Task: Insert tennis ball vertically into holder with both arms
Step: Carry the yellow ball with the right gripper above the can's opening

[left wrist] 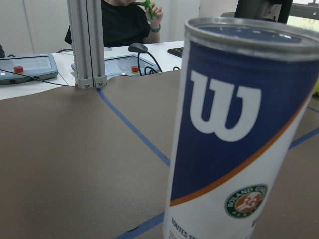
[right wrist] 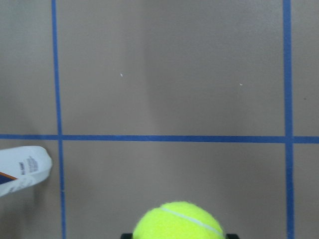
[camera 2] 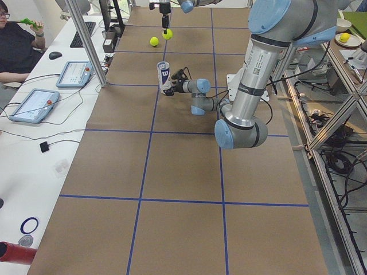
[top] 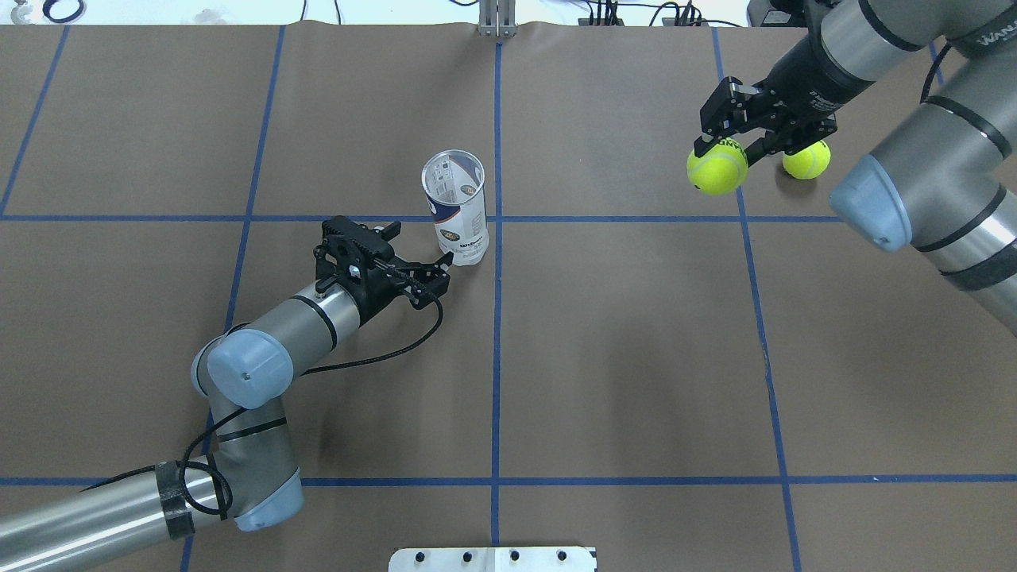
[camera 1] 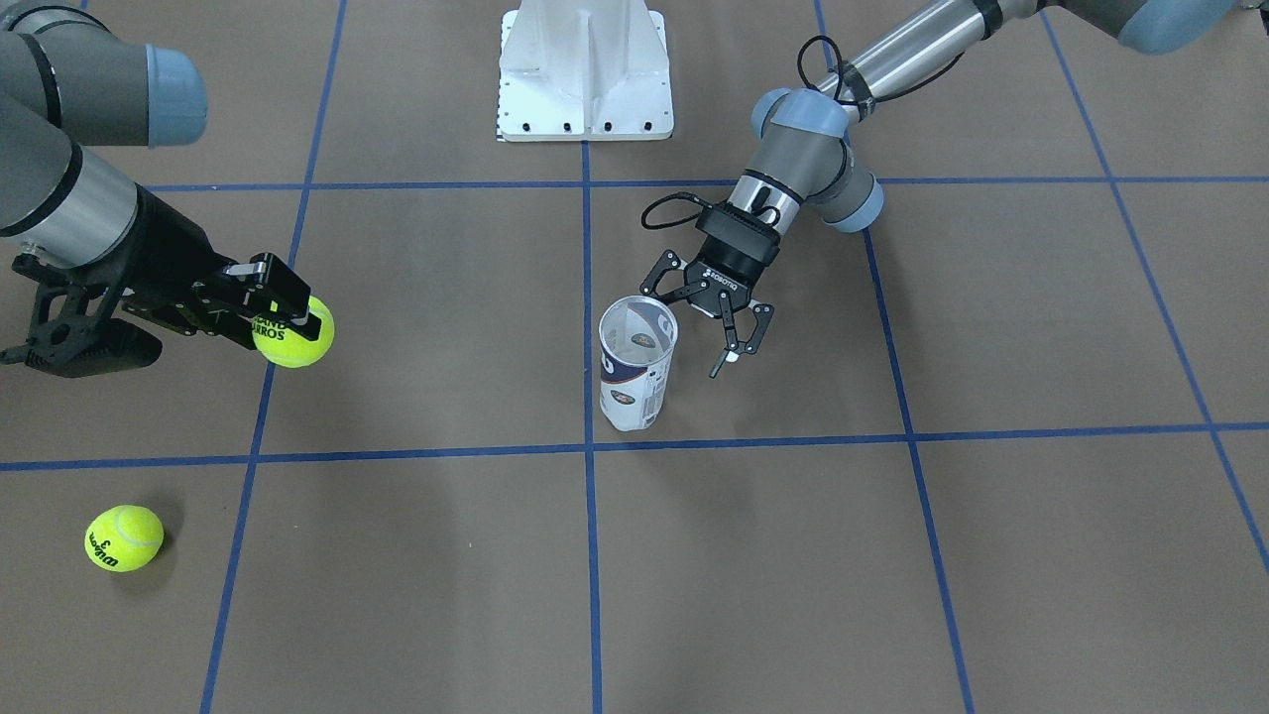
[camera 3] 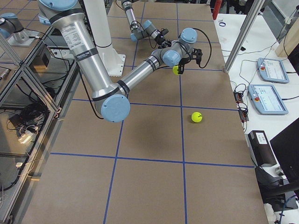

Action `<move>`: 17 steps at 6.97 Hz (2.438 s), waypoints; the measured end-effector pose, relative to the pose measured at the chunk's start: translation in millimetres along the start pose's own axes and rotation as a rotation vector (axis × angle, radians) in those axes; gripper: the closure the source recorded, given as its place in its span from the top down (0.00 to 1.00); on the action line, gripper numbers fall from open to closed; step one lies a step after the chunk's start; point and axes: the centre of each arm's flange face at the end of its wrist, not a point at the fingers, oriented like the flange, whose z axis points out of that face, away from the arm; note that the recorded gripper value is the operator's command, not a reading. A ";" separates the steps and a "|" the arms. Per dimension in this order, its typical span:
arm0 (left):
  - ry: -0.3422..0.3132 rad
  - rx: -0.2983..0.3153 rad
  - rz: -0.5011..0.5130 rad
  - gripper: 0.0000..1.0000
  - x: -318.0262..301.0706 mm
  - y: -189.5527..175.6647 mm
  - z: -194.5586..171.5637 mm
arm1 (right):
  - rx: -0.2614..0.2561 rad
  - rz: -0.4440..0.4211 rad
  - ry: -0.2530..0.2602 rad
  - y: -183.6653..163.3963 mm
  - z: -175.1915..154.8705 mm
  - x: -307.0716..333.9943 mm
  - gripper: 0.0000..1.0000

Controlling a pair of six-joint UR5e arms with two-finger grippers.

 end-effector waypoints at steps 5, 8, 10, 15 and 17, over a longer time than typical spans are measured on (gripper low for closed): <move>-0.007 0.011 0.000 0.99 28.9 0.2 22.1 | -0.003 0.021 -0.053 2.0 -8.0 -71.5 0.00; -0.014 0.022 0.003 0.99 29.5 -8.5 26.5 | -0.013 0.039 -0.074 20.3 0.7 -125.8 0.00; -0.025 0.020 0.006 0.99 25.7 -9.7 29.4 | -0.004 0.047 -0.082 33.0 8.5 -157.0 0.00; -0.058 0.034 0.011 0.99 32.9 -13.0 46.1 | -0.005 0.049 -0.124 42.6 1.7 -214.6 0.00; -0.067 0.038 0.013 0.97 31.1 -14.2 47.5 | 0.001 0.058 -0.124 36.2 4.8 -239.7 0.00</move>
